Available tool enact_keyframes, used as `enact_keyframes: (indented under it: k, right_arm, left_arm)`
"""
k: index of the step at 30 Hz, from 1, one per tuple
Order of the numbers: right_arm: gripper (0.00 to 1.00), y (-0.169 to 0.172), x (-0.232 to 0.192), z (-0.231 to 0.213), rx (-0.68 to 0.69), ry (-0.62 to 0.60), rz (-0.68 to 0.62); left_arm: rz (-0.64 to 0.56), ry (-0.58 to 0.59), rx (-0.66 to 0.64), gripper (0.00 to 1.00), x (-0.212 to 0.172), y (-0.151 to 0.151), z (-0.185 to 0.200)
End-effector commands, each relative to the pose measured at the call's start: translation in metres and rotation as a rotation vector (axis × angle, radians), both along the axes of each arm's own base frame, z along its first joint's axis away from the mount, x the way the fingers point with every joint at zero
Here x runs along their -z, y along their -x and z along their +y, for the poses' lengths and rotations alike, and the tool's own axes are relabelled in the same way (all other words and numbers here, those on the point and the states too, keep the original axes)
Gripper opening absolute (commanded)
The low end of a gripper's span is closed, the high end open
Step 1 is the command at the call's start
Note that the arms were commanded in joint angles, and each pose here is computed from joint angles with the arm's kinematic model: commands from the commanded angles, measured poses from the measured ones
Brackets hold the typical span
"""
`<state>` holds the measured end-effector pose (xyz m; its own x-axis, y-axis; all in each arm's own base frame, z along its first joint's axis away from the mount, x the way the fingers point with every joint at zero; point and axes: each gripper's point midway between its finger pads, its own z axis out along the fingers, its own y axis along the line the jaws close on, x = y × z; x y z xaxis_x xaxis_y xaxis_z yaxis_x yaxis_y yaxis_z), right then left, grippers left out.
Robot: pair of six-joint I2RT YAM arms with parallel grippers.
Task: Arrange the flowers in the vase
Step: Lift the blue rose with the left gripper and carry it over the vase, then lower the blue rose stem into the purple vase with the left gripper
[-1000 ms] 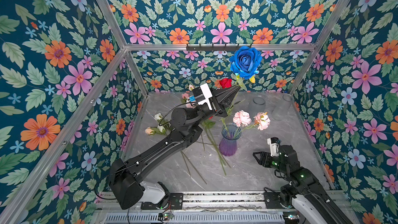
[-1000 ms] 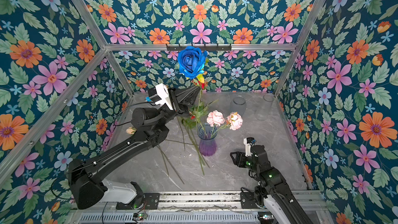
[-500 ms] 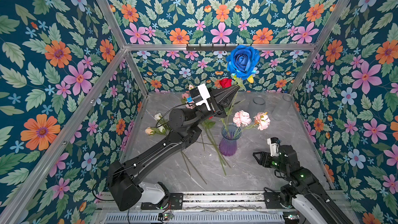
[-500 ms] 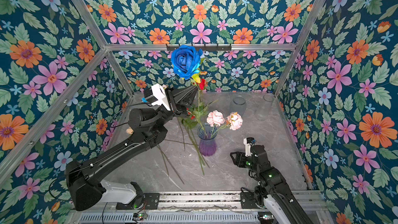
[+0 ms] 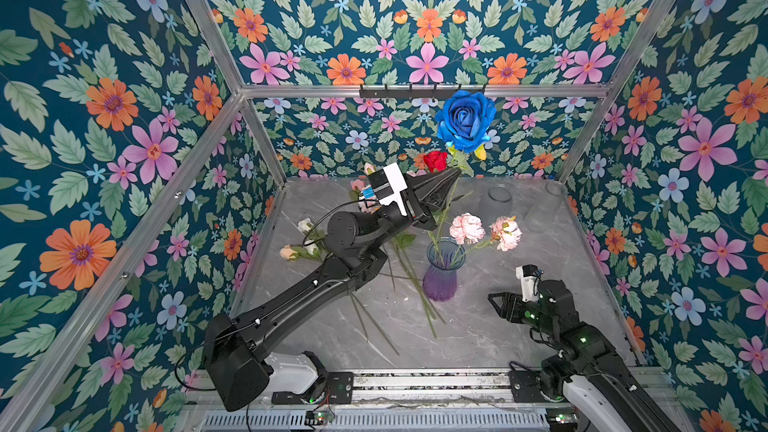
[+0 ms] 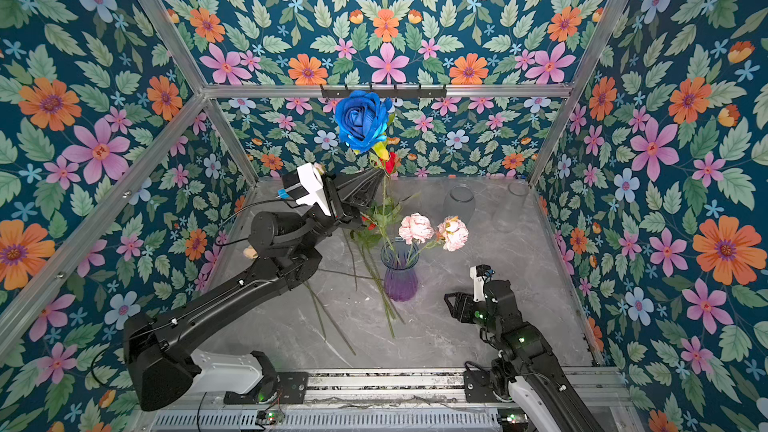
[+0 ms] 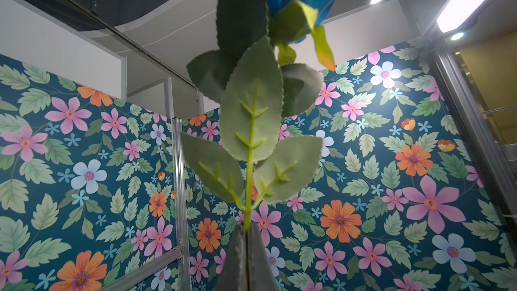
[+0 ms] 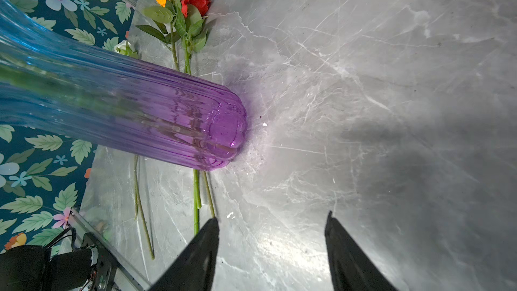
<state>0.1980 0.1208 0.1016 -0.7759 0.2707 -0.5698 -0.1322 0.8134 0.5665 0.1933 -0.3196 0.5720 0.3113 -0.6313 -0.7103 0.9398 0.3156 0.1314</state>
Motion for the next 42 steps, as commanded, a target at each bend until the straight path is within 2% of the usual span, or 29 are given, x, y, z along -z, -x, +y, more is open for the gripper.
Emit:
enact_keyframes:
  k: [1,13,18,19,21,23,24,25,36,42]
  right_arm:
    - [0.62,-0.001,-0.001,0.000,0.005,-0.004,-0.005]
    - [0.62,0.000,-0.002,0.000,0.006,-0.007,-0.008]
    - [0.62,0.000,-0.002,0.000,0.006,-0.008,-0.011]
    - [0.62,0.000,-0.002,0.000,0.006,-0.008,-0.011]
    - [0.62,0.000,-0.002,0.000,0.005,-0.007,-0.010]
    - [0.62,0.000,-0.002,0.000,0.005,-0.007,-0.011]
    - [0.62,0.000,-0.002,0.000,0.007,-0.008,-0.012]
    - [0.62,0.000,-0.002,0.000,0.006,-0.008,-0.012]
    - [0.62,-0.001,-0.002,-0.001,0.007,-0.005,-0.010]
    - [0.62,-0.001,0.000,0.000,0.008,-0.003,-0.002]
  left_arm:
    - [0.046,0.019,-0.005,0.00,0.005,-0.008,0.000]
    - [0.199,-0.027,-0.030,0.00,0.063,-0.041,-0.019]
    - [0.265,-0.126,-0.085,0.00,0.080,-0.059,-0.033]
    - [0.276,-0.141,-0.097,0.03,0.082,-0.062,-0.035]
    - [0.295,-0.176,-0.110,0.34,0.086,-0.067,-0.039]
    - [0.307,-0.198,-0.115,0.60,0.088,-0.068,-0.040]
    - [0.312,-0.205,-0.120,0.70,0.090,-0.068,-0.040]
    - [0.318,-0.210,-0.125,0.75,0.091,-0.069,-0.039]
    - [0.490,-0.270,-0.305,0.73,0.109,-0.084,-0.005]
    - [0.546,-0.340,-0.342,0.76,0.110,-0.071,0.018]
